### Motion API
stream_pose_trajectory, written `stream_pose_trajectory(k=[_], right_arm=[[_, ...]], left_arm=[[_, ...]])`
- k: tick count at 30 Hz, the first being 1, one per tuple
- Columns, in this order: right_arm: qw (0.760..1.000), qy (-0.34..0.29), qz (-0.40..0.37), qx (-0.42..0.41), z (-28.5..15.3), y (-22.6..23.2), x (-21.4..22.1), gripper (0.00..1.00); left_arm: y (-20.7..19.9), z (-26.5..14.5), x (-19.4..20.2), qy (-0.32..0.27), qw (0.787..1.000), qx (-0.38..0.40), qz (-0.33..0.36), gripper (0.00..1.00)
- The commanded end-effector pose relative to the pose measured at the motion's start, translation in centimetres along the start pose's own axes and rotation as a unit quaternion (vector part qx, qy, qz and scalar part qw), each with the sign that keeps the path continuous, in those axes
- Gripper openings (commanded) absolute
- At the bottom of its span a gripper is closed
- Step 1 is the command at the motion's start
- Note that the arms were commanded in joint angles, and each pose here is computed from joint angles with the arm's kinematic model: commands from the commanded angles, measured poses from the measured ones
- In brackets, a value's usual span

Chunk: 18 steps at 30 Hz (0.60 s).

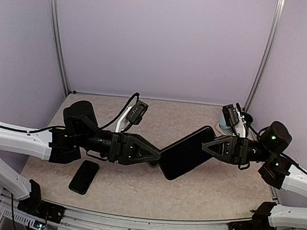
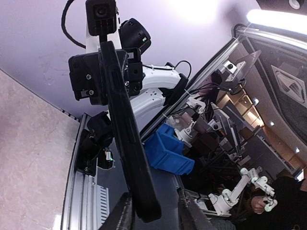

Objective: Take the phone out of the phone case
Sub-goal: Remove the top left corner of the phone case.

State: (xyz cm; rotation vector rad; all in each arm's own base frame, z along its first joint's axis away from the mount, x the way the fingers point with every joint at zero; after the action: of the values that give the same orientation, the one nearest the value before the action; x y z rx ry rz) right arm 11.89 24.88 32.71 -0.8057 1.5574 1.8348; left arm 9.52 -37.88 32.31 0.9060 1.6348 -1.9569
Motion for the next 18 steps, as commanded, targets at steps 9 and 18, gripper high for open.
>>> stream_pose_trajectory(k=[9,18], right_arm=[[0.998,-0.026,-0.047,-0.031,0.4,2.1,-2.7,0.0],[0.998,-0.019,-0.041,-0.054,0.7,2.3,-2.7,0.0]], left_arm=[[-4.2,0.8,-1.7,0.016,0.994,0.105,0.032,0.15],[-6.4,1.5,-1.8,0.03,0.988,0.145,0.042,0.13]])
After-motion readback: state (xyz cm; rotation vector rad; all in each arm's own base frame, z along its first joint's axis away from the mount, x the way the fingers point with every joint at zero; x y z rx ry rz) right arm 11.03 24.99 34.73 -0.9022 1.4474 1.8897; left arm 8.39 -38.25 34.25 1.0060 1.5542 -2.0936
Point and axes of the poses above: each gripper's point midway between its finger pads, its own z axis out along the fingers, its own y axis along the line the jaws close on, x = y × z, the point moved 3 cm from there along -z, back along the fingers, and after that the axes turned 3 degrees about -z, right-handed, at the moved point
